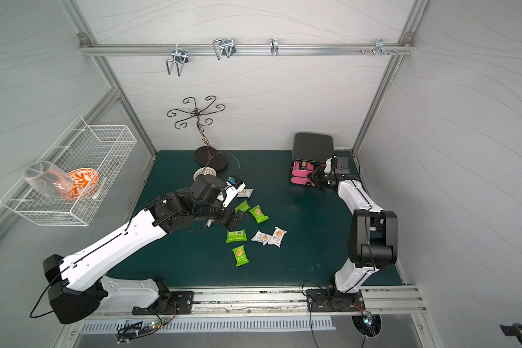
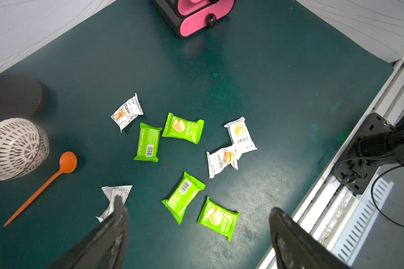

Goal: Place the cookies into the drawer by color
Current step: Close the drawer in the storage box.

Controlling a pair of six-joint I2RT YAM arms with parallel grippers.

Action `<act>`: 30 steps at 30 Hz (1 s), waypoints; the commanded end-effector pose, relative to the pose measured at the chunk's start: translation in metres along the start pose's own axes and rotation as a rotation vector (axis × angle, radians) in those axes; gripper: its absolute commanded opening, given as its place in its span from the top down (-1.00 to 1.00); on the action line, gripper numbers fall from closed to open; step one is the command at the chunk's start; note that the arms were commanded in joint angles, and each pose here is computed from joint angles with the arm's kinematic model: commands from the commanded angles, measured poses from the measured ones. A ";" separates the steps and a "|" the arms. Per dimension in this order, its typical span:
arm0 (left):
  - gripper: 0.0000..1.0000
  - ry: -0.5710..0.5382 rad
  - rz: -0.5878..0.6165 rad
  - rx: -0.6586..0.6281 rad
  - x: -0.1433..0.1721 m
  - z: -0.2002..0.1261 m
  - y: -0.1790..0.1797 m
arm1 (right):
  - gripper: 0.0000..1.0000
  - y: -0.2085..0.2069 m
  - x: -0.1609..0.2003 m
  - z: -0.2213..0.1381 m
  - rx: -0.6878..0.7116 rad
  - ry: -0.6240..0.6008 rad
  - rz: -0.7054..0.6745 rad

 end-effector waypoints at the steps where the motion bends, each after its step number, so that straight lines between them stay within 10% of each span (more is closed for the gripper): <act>1: -0.90 -0.059 0.018 0.000 -0.011 -0.008 -0.001 | 0.16 0.002 -0.011 -0.009 0.021 -0.036 -0.015; 10: -0.90 -0.053 0.022 -0.005 -0.010 -0.005 0.000 | 0.10 0.000 0.016 -0.062 0.045 -0.121 0.001; 15: -0.90 -0.051 0.020 0.007 -0.009 -0.003 -0.003 | 1.00 -0.028 0.019 -0.073 0.026 -0.219 0.156; 30: -0.90 -0.050 0.049 0.004 -0.010 -0.003 -0.009 | 1.00 -0.028 -0.036 -0.024 -0.115 -0.301 0.341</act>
Point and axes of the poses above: each gripper's point midway between its finger pads, its own z axis out along the fingers, its own y axis along the line the jaws close on, x = y × z, the point moved 1 cm from there along -z, back along the fingers, and after that the axes turned 9 degrees about -z, right-handed, at the moved point
